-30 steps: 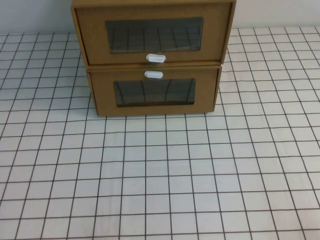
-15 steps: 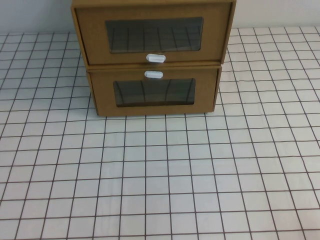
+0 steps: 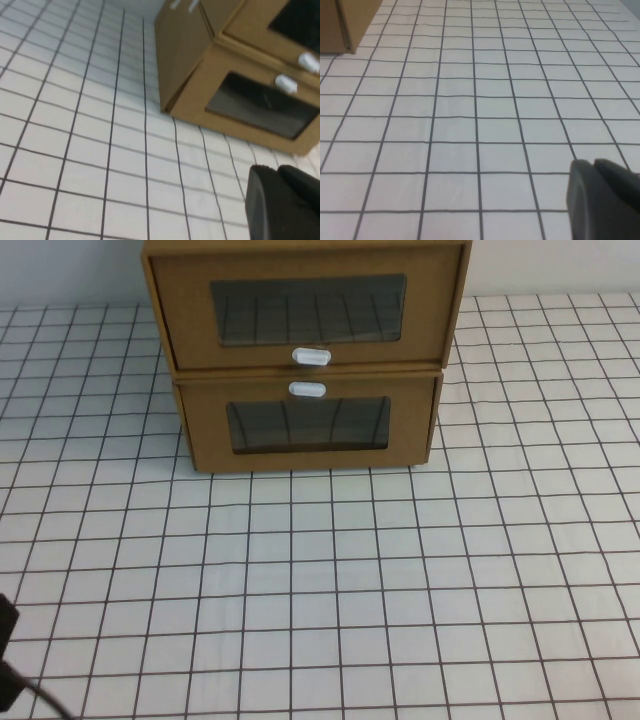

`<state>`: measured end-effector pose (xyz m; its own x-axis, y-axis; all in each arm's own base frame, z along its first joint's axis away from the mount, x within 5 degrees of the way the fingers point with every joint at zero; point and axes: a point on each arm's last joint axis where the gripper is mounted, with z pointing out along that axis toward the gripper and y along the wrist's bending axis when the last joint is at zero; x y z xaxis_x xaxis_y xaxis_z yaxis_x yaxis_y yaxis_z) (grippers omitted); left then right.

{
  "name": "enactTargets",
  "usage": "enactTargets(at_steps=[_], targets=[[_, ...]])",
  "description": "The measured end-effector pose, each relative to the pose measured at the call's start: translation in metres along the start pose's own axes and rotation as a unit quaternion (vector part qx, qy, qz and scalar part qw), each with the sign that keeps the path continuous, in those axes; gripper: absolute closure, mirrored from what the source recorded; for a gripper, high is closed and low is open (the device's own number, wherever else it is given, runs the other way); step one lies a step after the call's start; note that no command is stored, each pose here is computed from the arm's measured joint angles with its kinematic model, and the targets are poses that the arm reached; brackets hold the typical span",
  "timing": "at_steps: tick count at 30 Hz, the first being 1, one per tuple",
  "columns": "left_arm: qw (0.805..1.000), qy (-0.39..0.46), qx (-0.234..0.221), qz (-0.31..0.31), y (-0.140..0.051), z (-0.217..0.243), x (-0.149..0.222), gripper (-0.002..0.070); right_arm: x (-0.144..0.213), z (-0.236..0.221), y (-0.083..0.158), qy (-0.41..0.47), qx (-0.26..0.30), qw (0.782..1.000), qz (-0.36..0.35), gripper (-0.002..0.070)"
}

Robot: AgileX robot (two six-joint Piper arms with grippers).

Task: Open the shoe box
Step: 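Pull the top drawer of the cardboard box fully open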

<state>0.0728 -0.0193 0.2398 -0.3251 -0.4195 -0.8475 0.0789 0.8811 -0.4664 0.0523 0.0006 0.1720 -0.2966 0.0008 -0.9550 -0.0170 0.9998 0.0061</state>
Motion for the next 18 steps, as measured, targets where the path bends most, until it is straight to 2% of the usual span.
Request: enactTargets(at_steps=[4,7,11,18], targets=[[0.99,0.114,0.002,0.084,-0.02,0.022,-0.031,0.0677,0.0,0.0,0.0,0.0,0.0,1.0,0.0,0.069],[0.976,0.174,0.024,0.13,-0.036,0.047,-0.063,0.0677,0.0,0.0,0.0,0.0,0.0,1.0,0.0,0.069],[0.96,0.203,0.082,0.174,-0.063,0.089,-0.112,0.0677,0.0,0.0,0.0,0.0,0.0,1.0,0.0,0.0689],[0.939,0.18,0.174,0.234,-0.108,0.167,-0.196,0.0677,0.0,0.0,0.0,0.0,0.0,1.0,0.0,0.069]])
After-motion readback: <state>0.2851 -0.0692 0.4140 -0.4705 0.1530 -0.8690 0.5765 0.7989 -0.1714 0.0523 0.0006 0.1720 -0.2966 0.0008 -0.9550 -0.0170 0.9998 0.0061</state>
